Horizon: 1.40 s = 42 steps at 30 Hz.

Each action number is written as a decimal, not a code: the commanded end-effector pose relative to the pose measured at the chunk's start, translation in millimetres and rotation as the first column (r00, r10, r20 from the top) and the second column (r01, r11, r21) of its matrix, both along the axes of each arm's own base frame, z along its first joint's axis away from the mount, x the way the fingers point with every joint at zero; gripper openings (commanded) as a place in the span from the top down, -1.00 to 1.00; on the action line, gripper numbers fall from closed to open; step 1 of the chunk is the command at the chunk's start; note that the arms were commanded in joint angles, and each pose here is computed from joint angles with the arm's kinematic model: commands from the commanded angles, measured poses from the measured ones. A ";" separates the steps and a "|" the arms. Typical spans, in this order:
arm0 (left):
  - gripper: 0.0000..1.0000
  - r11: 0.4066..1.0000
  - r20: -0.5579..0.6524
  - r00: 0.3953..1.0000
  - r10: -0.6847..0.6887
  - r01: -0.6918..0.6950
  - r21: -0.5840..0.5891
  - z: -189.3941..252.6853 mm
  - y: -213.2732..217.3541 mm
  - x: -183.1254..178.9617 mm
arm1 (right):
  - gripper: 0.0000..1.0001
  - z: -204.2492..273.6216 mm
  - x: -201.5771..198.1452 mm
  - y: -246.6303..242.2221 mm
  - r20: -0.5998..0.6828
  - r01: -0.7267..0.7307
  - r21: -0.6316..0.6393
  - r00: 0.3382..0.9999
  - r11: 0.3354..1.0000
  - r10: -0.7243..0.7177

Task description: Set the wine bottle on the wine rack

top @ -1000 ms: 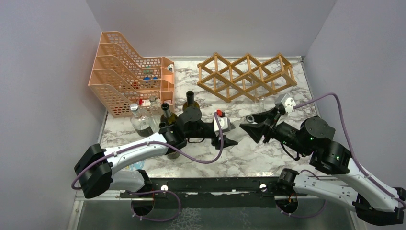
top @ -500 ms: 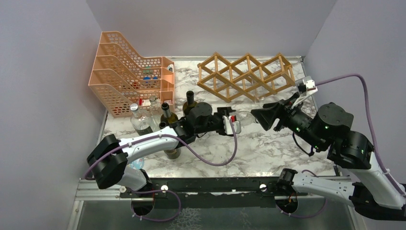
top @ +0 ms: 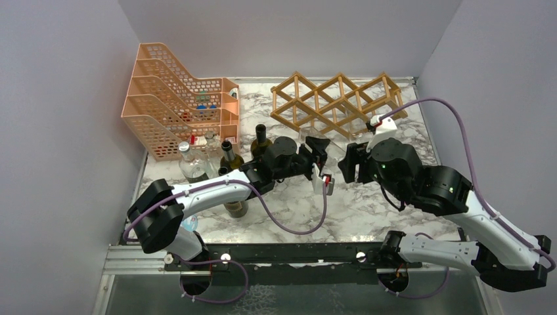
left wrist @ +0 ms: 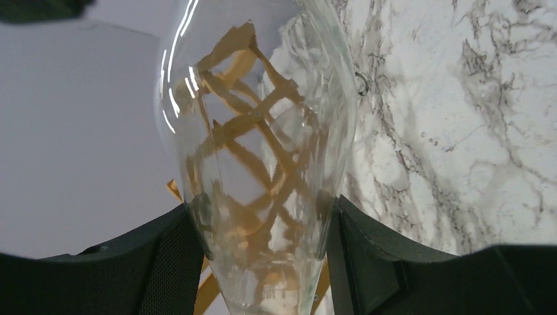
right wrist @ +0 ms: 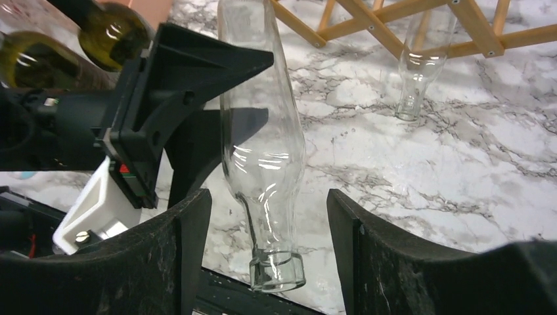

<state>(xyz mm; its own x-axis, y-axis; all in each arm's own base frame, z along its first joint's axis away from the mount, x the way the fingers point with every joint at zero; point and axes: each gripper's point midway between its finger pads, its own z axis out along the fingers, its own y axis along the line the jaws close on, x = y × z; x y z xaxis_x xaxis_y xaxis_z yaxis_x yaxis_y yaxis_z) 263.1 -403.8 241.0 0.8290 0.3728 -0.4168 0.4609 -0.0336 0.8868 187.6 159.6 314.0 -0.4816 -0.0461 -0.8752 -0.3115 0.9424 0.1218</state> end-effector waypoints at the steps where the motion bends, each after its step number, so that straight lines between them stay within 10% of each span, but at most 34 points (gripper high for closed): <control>1: 1.00 0.993 0.248 0.965 -0.079 0.100 -0.071 53.5 -5.3 -11.7 | -0.37 -13.4 -3.2 8.3 -0.020 -0.045 -0.009 0.999 0.999 0.045; 18: 0.99 0.988 0.425 0.900 -0.097 0.140 -0.070 75.1 -7.9 -36.9 | -0.42 -45.0 8.2 30.8 -0.040 0.023 0.112 0.999 0.993 -0.019; 22: 0.90 0.986 0.408 0.908 -0.091 0.140 -0.093 79.1 -5.4 -39.1 | -0.13 -40.6 10.4 27.1 -0.021 0.055 0.153 0.998 0.987 -0.052; 29: -0.16 0.980 0.346 0.935 -0.076 0.133 -0.146 82.4 -2.3 -41.1 | 0.69 -30.1 11.8 17.2 0.011 0.080 0.165 0.996 0.983 -0.083; 31: -0.90 0.980 0.306 0.950 -0.059 0.113 -0.164 81.5 -0.1 -39.3 | 0.75 -26.9 12.0 13.1 0.023 0.090 0.173 0.995 0.981 -0.095; 42: -0.98 0.921 -0.085 0.996 0.012 -0.044 -0.388 95.9 37.1 -49.9 | 0.79 -18.0 14.8 -9.4 0.060 0.178 0.200 0.979 0.963 -0.194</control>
<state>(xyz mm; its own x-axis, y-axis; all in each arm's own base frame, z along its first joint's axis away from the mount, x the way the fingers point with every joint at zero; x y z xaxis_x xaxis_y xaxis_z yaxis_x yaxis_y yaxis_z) 216.4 -386.8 316.9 0.8912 0.2328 -0.3893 0.3601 0.1587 0.9193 190.9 160.3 280.5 -0.4644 0.1337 -0.8755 -0.2249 0.9384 0.2625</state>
